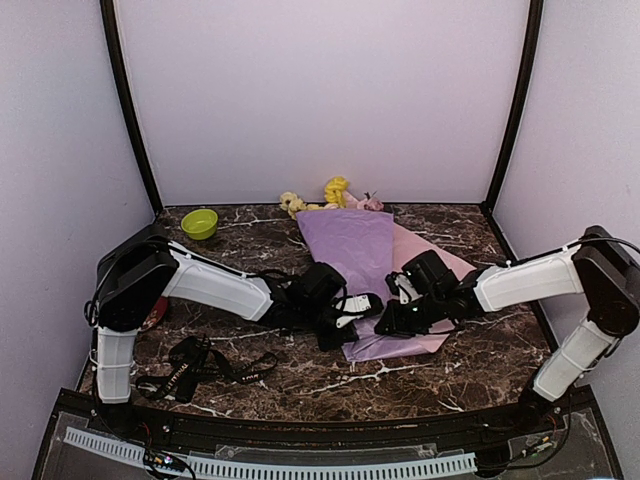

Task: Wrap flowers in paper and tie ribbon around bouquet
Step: Press the fold line of the 2/3-folded wrapping paper.

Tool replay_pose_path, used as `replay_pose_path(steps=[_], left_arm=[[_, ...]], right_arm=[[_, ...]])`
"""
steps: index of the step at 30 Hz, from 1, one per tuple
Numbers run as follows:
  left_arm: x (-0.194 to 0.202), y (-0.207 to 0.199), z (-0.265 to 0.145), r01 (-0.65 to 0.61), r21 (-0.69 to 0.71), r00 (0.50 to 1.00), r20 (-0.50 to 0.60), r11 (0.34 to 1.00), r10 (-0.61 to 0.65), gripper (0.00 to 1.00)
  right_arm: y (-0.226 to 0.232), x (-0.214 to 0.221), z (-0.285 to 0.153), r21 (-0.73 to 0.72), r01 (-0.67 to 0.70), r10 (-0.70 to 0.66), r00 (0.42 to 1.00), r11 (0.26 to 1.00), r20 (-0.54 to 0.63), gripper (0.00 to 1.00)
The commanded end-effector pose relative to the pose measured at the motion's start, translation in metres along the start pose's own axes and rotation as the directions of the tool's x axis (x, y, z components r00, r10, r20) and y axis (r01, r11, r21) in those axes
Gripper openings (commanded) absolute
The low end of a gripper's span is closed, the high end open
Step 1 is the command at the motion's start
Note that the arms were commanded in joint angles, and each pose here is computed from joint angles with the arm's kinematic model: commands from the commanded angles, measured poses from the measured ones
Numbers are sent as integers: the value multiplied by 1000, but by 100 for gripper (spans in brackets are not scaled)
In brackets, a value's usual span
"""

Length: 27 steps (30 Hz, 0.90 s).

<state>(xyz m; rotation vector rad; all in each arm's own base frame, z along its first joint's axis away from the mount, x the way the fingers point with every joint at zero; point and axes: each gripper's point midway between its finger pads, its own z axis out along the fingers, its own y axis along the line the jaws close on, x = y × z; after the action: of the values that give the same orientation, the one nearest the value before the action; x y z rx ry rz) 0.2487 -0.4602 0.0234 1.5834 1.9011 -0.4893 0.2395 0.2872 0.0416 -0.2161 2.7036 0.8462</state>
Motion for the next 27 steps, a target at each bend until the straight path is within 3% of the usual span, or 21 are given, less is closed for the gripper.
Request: replay_pose_path(steps=[1,7,17,27], left_arm=[[20,-15,-2,27,57,997,-69,998,-23,24],[-14,-10,-10,26,49,999,23,998,-27,31],[-54,5,-16,11,-9,990,139,1000,-10,30],[-28,-7,19,-16,28,998,54,999,15,28]], right_arm=[[-17,7,5,34,-26,27,1000,999,0,11],[-30,20,15,66,-39,42,998,997,-42,10],[-27,16,9,57,-58,59,998,997,-20,10],[-27,16,9,60,-82,83,996,995,-23,10]])
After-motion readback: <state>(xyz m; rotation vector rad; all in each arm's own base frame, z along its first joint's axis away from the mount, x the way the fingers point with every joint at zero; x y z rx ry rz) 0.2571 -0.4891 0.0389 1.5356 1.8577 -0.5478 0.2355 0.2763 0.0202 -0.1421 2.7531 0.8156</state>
